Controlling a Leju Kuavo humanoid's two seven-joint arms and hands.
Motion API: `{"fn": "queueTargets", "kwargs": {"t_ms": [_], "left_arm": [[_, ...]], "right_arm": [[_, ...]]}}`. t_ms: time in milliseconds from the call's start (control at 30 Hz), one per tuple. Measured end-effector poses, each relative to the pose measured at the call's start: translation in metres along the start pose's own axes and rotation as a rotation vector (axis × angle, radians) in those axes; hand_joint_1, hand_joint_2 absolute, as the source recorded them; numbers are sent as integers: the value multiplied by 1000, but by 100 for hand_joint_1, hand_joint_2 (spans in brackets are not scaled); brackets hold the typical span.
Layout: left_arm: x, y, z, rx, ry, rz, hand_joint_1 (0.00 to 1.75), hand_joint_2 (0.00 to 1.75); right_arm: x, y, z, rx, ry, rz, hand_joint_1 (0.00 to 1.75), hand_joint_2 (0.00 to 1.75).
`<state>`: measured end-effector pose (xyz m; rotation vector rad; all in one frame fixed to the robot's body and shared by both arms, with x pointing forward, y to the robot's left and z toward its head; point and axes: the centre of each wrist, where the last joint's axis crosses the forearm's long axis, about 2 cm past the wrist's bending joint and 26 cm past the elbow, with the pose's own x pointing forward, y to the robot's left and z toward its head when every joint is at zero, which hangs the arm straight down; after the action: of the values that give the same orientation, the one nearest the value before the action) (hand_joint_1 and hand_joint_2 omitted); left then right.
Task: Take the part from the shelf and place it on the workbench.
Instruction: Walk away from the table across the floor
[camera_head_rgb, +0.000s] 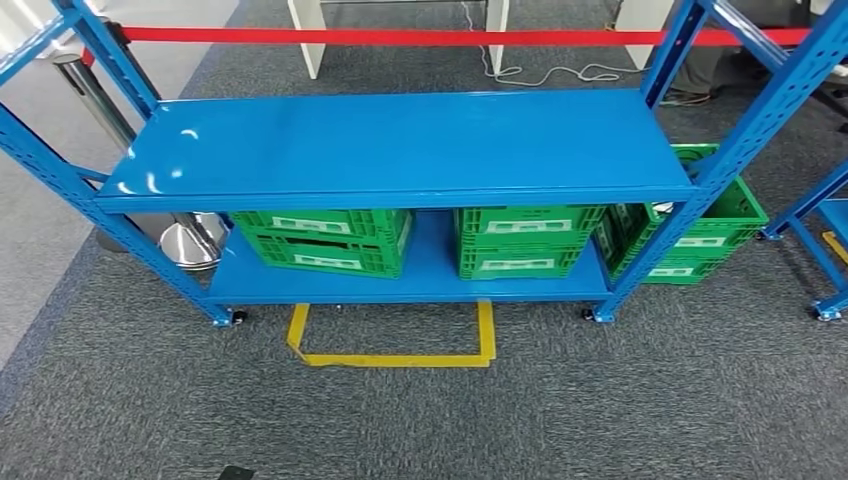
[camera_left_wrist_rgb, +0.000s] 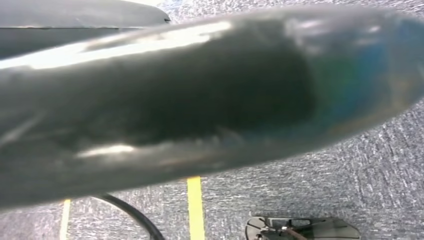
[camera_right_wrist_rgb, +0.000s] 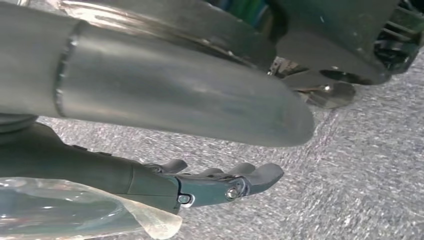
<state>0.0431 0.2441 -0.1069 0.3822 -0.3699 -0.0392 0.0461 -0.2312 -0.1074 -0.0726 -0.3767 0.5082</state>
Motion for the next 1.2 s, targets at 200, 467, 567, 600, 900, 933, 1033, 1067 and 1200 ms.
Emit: {"fn": "queueTargets", "kwargs": {"t_ms": [200, 467, 567, 600, 900, 933, 1033, 1067, 1200], "left_arm": [[-2, 0, 1, -1, 3, -1, 0, 0], [-2, 0, 1, 1, 5, -1, 0, 0], [-3, 0, 1, 1, 6, 0, 0, 0], [-2, -1, 1, 1, 5, 1, 0, 0], [-2, -2, 1, -3, 5, 2, 0, 0], [-2, -2, 1, -3, 4, 2, 0, 0], [-2, -2, 1, -2, 4, 2, 0, 0], [-2, -2, 1, -2, 4, 2, 0, 0], [-3, -2, 2, -3, 7, 2, 0, 0]], "right_arm": [[0, 0, 0, 0, -1, 0, 0, 0], [2, -1, 0, -1, -5, 1, 0, 0], [2, -1, 0, -1, -6, 2, 0, 0], [2, -1, 0, -1, -6, 2, 0, 0], [1, 0, 0, -1, -4, 2, 0, 0], [1, 0, 0, -2, -4, 4, 0, 0], [0, 0, 0, -5, 0, 10, 0, 0], [0, 0, 0, -6, -1, 11, 0, 0], [0, 0, 0, -9, -1, 12, 0, 0]]}}
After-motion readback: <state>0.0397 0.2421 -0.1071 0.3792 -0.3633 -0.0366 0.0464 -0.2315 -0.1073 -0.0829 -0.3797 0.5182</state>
